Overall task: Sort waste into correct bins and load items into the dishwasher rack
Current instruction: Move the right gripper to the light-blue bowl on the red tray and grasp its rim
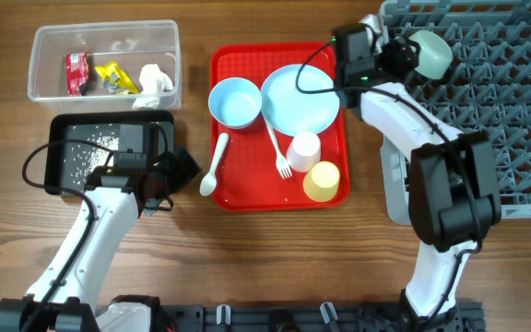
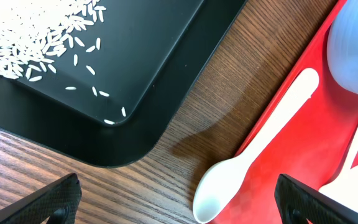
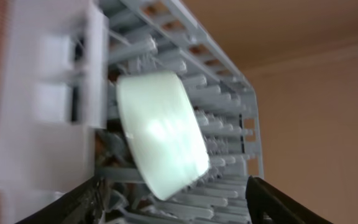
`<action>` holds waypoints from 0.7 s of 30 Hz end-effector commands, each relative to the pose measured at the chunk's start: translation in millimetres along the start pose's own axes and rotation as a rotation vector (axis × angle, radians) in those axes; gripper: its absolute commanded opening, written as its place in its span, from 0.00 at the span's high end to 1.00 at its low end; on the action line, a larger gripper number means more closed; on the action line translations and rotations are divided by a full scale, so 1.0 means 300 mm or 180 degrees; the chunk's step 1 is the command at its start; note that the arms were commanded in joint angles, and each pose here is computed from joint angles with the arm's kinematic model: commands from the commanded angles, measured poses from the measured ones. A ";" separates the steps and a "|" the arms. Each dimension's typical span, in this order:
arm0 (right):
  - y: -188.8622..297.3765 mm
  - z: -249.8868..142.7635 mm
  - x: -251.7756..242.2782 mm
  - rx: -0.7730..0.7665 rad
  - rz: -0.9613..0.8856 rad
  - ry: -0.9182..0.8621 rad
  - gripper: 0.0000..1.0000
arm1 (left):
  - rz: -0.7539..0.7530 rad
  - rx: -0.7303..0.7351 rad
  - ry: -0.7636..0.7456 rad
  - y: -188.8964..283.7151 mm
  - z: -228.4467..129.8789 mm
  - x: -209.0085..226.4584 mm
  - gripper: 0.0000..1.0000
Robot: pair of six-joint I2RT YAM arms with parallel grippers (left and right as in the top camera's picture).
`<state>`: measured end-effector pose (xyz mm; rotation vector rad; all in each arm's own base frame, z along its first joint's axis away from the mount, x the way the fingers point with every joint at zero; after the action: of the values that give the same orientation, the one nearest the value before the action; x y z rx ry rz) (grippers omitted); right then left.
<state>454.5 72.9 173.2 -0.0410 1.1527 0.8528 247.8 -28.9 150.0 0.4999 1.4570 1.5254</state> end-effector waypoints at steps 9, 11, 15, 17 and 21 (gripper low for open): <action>0.419 0.061 -0.051 -0.0424 0.2516 -0.1145 0.19 | -0.0005 0.0032 0.0044 -0.005 -0.005 0.003 0.00; 0.481 0.062 -0.021 -0.0330 0.3478 -0.1262 0.28 | -0.0005 0.0032 0.0044 -0.005 -0.005 0.003 0.00; 0.530 0.069 0.021 0.0091 0.4285 -0.1717 0.34 | -0.0005 0.0032 0.0044 -0.005 -0.005 0.003 0.00; 0.538 0.072 0.051 0.0188 0.4314 -0.1795 0.35 | -0.0006 0.0031 0.0045 -0.005 -0.005 0.002 0.00; 0.537 0.065 0.128 0.0320 0.4051 -0.1837 0.38 | -0.0005 0.0032 0.0044 -0.005 -0.005 0.003 0.00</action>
<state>378.5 196.0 236.7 0.9037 0.5725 1.8013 247.7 -29.1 149.9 0.4995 1.4590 1.5223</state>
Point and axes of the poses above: each gripper's point midway between its finger pads, its own y axis back along the fingers, its own x axis along the line the jaws close on, z = x × y, the point moved 10 cm from there along y, back along the fingers, and after that the axes turned 6 degrees about -y, right-handed, at the moved point
